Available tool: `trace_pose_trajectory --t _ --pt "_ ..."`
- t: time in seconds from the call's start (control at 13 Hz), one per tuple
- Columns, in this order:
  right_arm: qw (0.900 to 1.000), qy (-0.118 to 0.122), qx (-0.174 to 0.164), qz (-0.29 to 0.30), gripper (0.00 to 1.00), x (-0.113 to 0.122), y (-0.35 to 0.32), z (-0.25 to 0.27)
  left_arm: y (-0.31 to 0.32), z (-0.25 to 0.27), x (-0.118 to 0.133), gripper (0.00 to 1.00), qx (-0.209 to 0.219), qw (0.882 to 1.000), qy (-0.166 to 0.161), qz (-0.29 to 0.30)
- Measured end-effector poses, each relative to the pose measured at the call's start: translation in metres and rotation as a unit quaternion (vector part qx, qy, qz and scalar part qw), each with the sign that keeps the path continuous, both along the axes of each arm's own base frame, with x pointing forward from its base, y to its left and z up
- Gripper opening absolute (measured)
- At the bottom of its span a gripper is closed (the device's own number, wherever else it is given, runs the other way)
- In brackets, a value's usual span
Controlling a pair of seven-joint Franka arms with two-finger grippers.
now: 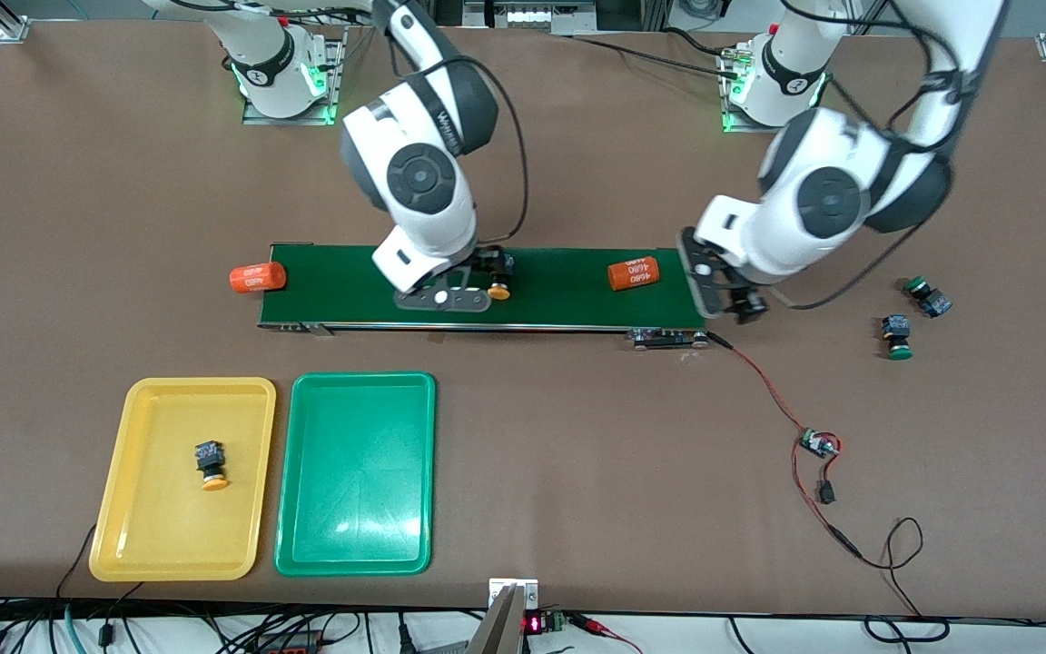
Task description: Sort buttons by color to trays
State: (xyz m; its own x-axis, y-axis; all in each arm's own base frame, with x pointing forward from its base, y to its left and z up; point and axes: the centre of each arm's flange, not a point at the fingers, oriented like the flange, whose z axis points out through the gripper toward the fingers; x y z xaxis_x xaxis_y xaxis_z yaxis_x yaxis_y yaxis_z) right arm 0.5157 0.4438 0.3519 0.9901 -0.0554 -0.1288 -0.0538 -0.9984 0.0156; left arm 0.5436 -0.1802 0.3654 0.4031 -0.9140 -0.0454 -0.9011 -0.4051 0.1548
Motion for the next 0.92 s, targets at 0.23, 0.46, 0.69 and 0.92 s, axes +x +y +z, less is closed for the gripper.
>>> trace_pose_trajectory --t 0.23,0.46,0.69,0.92 --pt "1.000 0.006 -0.007 -0.006 1.00 -0.016 0.013 -0.033 0.061 0.014 0.010 1.00 0.026 0.987 0.003 0.159" --pt "1.000 0.004 -0.018 -0.012 1.00 -0.028 0.027 -0.071 0.126 0.009 0.019 1.00 0.055 0.937 0.010 0.346" --pt "1.000 0.000 -0.025 -0.017 0.90 -0.027 0.029 -0.102 0.183 0.005 0.023 1.00 0.072 0.883 0.010 0.464" --pt "0.999 0.001 -0.031 -0.026 0.54 -0.021 0.022 -0.111 0.242 -0.025 0.034 1.00 0.065 0.852 -0.030 0.518"
